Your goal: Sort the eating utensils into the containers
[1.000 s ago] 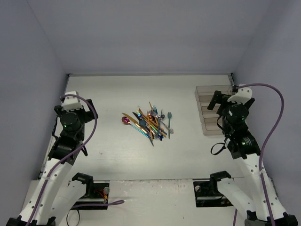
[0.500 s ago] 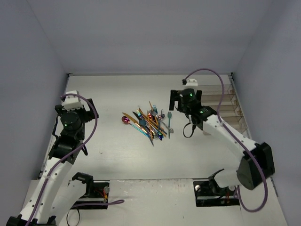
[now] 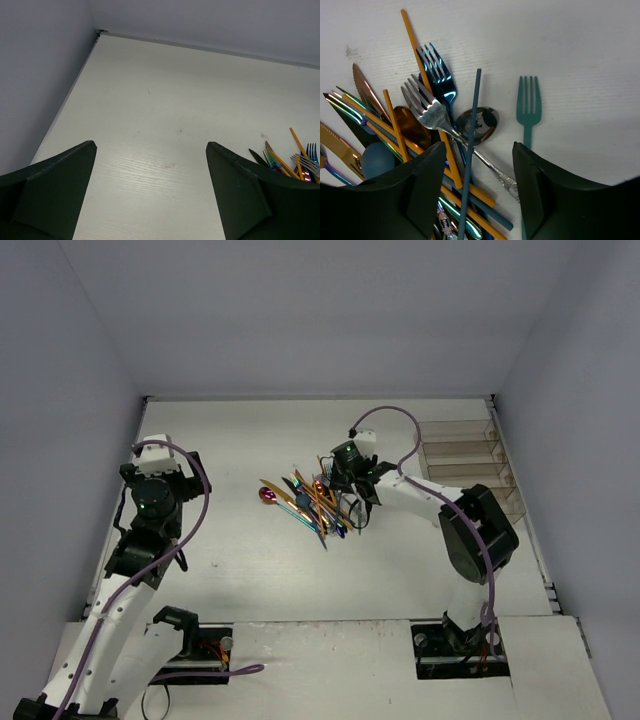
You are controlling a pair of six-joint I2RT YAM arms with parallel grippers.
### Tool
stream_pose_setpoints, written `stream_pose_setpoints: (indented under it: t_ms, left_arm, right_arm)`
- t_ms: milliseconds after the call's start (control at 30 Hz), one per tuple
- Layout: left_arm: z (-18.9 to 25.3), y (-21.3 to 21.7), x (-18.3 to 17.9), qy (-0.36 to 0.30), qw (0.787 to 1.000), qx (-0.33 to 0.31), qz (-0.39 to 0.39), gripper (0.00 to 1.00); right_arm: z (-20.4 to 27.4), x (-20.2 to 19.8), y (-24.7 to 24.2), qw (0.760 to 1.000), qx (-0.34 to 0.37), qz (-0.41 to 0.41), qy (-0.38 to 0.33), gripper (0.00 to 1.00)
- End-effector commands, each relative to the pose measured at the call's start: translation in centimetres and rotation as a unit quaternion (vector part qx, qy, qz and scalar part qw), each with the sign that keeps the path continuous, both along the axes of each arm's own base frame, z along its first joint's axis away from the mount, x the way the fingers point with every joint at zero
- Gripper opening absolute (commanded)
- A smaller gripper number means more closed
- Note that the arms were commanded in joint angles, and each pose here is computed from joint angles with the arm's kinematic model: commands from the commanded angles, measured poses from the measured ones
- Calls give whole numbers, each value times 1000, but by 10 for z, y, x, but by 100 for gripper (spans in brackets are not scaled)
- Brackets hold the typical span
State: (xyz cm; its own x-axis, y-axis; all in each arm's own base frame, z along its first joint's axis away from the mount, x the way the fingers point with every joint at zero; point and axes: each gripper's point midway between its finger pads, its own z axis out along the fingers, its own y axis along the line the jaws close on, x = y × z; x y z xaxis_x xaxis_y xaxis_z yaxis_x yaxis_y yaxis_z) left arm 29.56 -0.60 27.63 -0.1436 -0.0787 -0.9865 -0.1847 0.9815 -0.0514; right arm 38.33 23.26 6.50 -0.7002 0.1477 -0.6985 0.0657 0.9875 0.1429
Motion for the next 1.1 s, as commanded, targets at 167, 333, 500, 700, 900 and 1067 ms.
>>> stream_pose_setpoints:
  t_ms: [167,333,500,700,900,1067]
  left_arm:
    - [22,-7,6,-39,999,-12,-8,90]
    - [20,-9,8,-36,999,-11,-12,90]
    - [19,-11,9,-34,999,-11,-15,90]
    - [18,-12,9,-33,999,-11,-17,90]
    - [18,-12,9,-33,999,-10,-17,90]
    - [17,-13,9,-33,999,-11,-20,90]
  right_arm:
    - [-3,7,22,998,42,-49,-15,39]
    - [-12,4,21,997,40,-59,-7,29]
    - [-22,2,20,997,35,-62,2,24]
    - [-29,-1,23,998,35,-56,12,18]
    - [-32,-5,21,998,31,-55,16,12]
    - [-26,-2,19,998,23,-55,6,5]
